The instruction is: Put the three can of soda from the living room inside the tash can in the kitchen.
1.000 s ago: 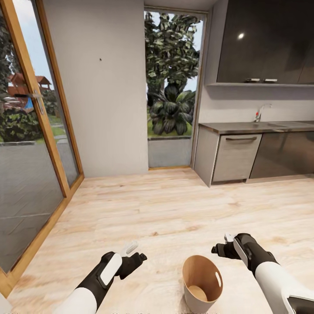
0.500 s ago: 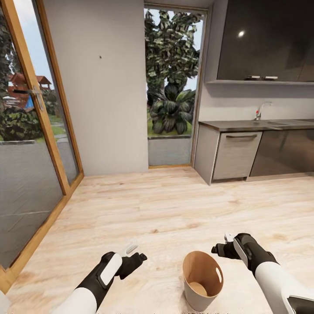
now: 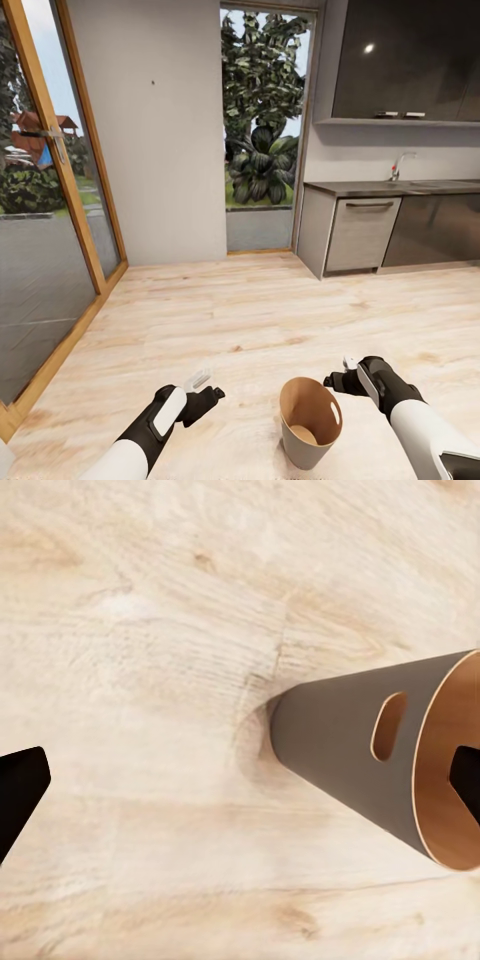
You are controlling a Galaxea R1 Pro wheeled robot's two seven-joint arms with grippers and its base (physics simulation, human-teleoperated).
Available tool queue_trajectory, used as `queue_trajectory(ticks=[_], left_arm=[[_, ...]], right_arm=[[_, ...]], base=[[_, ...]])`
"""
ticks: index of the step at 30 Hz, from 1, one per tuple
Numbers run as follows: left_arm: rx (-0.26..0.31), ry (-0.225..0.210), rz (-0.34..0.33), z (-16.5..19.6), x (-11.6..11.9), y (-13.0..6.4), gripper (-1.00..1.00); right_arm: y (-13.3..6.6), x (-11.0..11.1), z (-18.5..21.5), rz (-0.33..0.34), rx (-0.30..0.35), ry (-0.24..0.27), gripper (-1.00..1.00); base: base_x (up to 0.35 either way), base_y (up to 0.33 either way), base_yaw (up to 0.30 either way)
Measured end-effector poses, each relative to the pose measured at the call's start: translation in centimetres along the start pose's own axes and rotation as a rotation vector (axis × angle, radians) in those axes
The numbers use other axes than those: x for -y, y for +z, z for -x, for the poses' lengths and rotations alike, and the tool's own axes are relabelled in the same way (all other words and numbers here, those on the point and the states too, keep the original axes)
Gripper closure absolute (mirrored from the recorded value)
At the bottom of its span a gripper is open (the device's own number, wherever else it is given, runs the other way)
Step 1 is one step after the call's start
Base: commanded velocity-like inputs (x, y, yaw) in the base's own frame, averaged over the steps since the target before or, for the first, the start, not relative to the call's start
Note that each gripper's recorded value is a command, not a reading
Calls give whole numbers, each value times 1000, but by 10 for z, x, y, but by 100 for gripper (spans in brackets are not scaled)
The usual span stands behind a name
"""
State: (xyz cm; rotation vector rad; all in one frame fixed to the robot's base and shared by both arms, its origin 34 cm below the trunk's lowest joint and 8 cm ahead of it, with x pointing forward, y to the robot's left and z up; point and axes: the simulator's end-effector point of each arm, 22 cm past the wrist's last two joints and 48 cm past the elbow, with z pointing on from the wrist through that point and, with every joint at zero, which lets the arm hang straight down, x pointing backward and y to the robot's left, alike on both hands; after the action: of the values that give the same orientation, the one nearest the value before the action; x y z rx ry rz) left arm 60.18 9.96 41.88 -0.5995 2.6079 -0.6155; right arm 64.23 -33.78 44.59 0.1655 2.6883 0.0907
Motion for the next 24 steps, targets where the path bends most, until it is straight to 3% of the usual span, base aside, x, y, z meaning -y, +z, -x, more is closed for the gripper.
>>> queue_trajectory(ticks=[12, 20, 24], left_arm=[[0, 0, -2, -13, -15, 19, -100], [-10, -3, 16, -29, -31, 27, -100], [-24, 24, 38, -43, -43, 30, -100]], right_arm=[[10, 23, 7, -27, 32, 11, -100], [14, 25, 6, -28, 35, 12, -100], [14, 25, 5, -28, 34, 12, -100]], base=[[0, 0, 0], [51, 0, 0], [170, 0, 0]])
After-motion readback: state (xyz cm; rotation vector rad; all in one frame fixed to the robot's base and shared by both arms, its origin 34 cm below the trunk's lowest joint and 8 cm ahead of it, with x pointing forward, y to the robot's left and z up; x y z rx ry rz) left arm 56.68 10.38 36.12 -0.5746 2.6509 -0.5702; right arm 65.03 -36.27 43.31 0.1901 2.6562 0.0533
